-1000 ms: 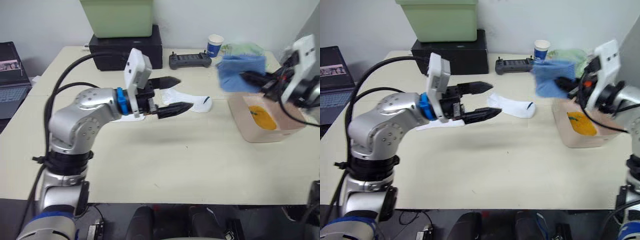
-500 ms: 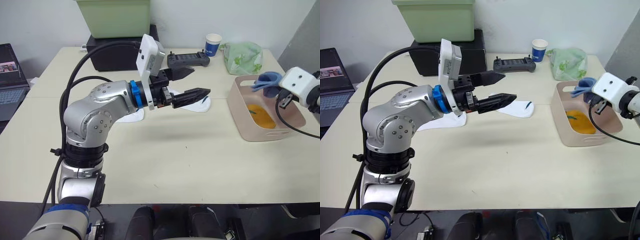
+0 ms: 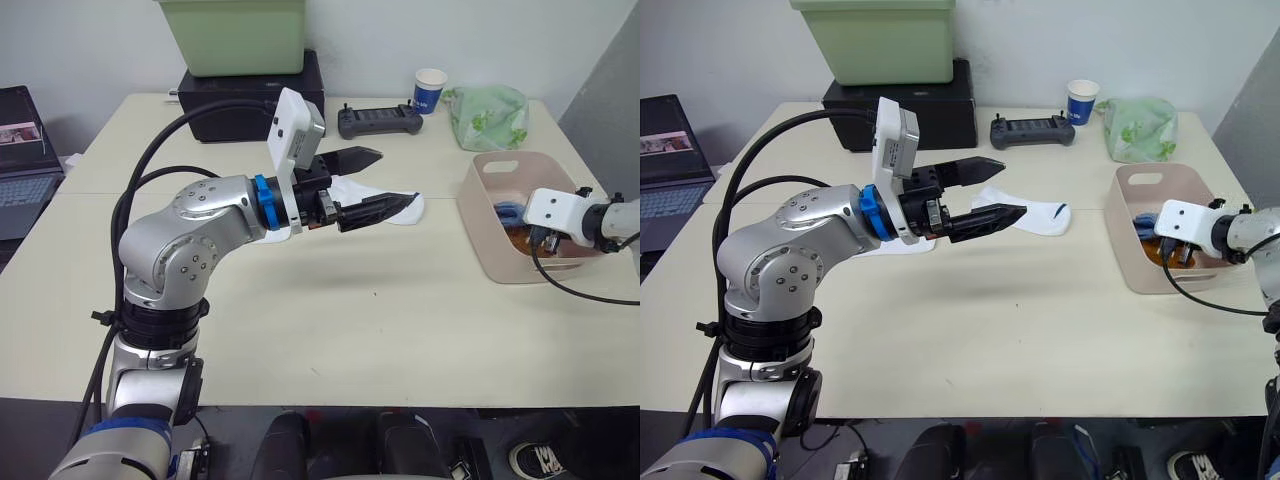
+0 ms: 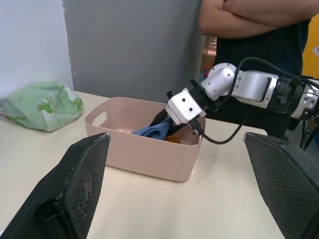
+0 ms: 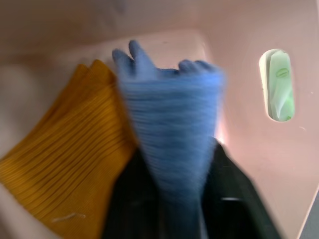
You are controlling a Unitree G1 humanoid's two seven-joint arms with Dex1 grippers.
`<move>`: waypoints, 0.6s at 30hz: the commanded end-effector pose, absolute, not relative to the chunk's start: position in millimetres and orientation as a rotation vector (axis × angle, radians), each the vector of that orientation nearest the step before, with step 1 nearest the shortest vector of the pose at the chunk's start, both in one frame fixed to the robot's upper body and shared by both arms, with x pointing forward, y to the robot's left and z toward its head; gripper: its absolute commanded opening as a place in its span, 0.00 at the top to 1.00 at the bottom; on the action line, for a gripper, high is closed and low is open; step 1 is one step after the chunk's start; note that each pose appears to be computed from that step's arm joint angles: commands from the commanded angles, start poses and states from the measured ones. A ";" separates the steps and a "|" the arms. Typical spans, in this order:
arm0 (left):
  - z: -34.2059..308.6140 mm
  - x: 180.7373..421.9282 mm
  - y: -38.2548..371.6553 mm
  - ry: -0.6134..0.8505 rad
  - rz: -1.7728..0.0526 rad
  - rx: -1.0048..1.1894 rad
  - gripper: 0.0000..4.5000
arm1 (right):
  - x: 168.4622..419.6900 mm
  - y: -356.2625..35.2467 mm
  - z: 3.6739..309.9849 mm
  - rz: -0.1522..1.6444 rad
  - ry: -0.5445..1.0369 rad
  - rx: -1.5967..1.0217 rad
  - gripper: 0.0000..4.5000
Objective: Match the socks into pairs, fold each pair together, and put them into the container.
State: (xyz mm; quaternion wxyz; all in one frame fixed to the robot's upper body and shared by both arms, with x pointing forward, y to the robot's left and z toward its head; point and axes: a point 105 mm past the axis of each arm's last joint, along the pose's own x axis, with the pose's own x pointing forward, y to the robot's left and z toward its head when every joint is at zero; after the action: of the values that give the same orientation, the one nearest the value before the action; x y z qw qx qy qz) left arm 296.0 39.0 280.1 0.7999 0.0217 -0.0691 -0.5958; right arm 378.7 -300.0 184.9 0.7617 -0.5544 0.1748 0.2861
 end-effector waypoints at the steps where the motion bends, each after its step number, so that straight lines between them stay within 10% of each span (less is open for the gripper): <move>1: 286.6 291.3 39.2 -0.193 -1.278 0.072 0.00 | 371.3 -306.7 214.1 0.620 0.377 -1.188 0.39; 6: 285.8 292.4 41.4 -0.195 -1.274 0.078 0.00 | 356.8 -306.7 244.2 0.670 0.433 -1.173 0.01; 14: 285.8 292.8 39.1 -0.209 -1.272 0.076 0.00 | 366.8 -304.3 289.1 0.554 0.320 -1.118 0.01; 18: 285.5 293.0 37.1 -0.214 -1.275 0.089 0.00 | 388.4 -298.8 260.3 0.509 0.287 -1.087 0.20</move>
State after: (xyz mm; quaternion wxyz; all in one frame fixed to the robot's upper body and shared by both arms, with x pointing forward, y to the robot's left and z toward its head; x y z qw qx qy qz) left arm 298.7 38.4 275.3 0.8043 0.0311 -0.0705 -0.5891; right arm 383.4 -294.1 261.1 0.8083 -0.5050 0.1469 0.2648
